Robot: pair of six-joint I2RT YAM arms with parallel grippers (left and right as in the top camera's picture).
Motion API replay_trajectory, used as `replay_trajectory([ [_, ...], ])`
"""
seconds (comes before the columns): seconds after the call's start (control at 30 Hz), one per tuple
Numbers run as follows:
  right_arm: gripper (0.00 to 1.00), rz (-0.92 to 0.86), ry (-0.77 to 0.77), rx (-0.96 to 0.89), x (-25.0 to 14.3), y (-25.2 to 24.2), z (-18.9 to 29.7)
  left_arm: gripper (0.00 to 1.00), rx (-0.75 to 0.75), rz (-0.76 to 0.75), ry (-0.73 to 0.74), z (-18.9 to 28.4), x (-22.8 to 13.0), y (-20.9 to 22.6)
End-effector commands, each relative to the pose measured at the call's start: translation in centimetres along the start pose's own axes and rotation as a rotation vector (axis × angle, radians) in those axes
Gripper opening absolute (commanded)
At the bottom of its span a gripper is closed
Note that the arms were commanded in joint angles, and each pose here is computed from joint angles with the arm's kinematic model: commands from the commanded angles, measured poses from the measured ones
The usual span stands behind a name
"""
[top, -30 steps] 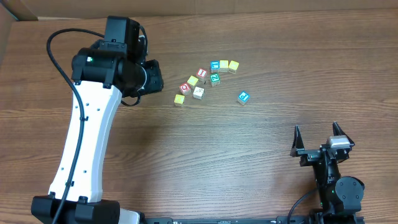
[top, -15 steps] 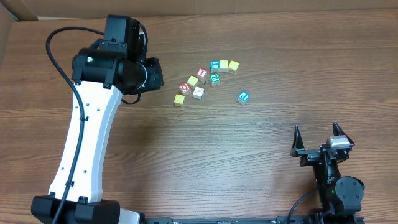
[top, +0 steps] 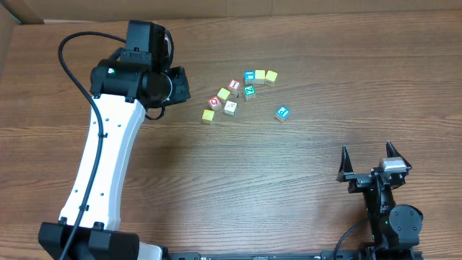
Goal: Flip 4 blocks
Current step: 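Raise the left arm and move the left gripper over the block cluster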
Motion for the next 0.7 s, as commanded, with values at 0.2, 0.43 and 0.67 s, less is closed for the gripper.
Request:
replay_trajectory([
  [0.2, 1.00, 0.001, -0.005, -0.002, -0.2, -0.1, 0.0, 0.50, 0.017, -0.023, 0.046, -1.6, -0.8, 0.1],
  [0.43, 1.00, 0.000, -0.005, -0.002, -0.2, -0.1, 0.0, 0.13, 0.014, -0.023, 0.039, -1.7, -0.6, 0.1],
  [0.67, 1.00, 0.000, -0.005, -0.002, -0.2, -0.1, 0.0, 0.04, 0.016, -0.020, 0.085, -3.0, -0.8, 0.0],
])
Point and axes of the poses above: each gripper's point midway between its finger pads, its own z axis back along the fingers, its own y axis along the line the jaws close on, x = y × z, the point moved 7 cm from there along z, back along the fingers, and after that the axes turned 15 degrees about -z, right-handed, at the moved point
